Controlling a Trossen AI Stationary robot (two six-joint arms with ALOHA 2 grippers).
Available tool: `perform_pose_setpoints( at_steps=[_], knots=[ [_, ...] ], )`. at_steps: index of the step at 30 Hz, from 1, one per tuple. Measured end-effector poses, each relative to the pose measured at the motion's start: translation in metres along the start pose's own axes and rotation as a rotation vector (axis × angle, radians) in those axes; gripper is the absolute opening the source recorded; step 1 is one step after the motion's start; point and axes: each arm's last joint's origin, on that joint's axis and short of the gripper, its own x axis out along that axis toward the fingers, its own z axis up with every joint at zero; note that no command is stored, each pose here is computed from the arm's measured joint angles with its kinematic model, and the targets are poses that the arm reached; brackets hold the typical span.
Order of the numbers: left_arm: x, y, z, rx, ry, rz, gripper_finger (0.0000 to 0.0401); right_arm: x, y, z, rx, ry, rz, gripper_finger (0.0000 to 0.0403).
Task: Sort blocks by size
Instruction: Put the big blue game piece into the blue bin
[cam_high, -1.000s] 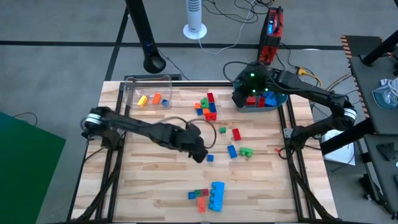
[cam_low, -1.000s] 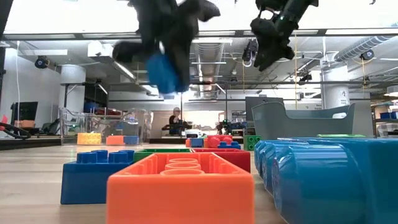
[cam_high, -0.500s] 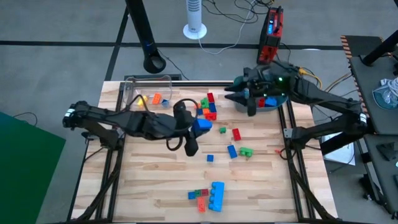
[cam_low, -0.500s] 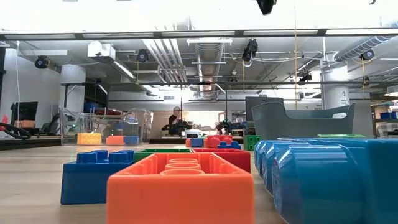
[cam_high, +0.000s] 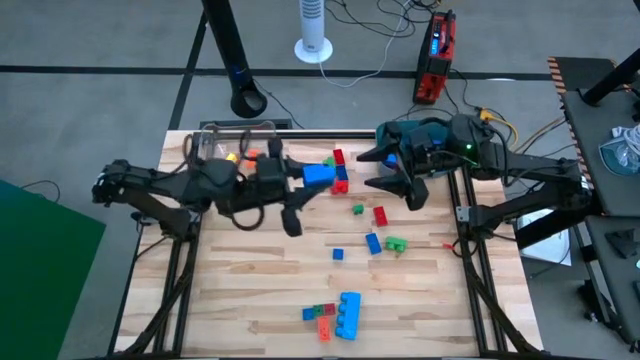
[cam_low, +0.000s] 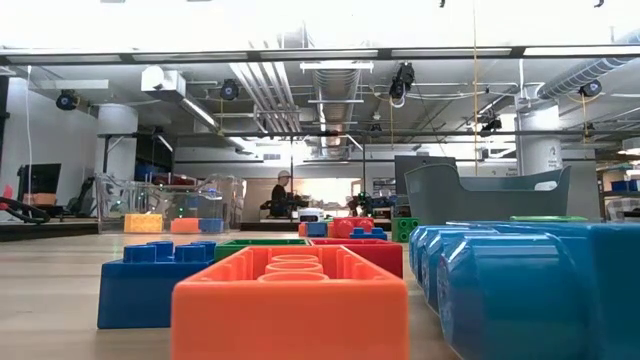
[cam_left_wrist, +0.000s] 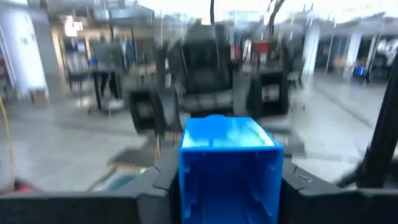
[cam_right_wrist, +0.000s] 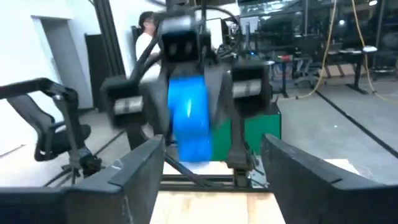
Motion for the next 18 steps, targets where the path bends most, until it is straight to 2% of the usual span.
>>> perform_pose_setpoints(
  at_steps=[4, 12, 18],
  knots=[
    [-0.009, 0.006, 0.013, 0.020, -0.050, -0.012, 0.0120, 0.004, 0.006, -0.001, 0.041, -0.007, 0.029, 0.0278],
    [-0.006, 0.004, 0.011, 0.019, -0.059, -0.011, 0.0121, 0.022, 0.007, -0.009, 0.056, -0.003, 0.058, 0.0287],
    [-0.001, 0.004, 0.012, 0.013, -0.094, -0.004, 0.0121, 0.038, 0.006, -0.005, 0.048, -0.001, 0.067, 0.0290]
  ],
)
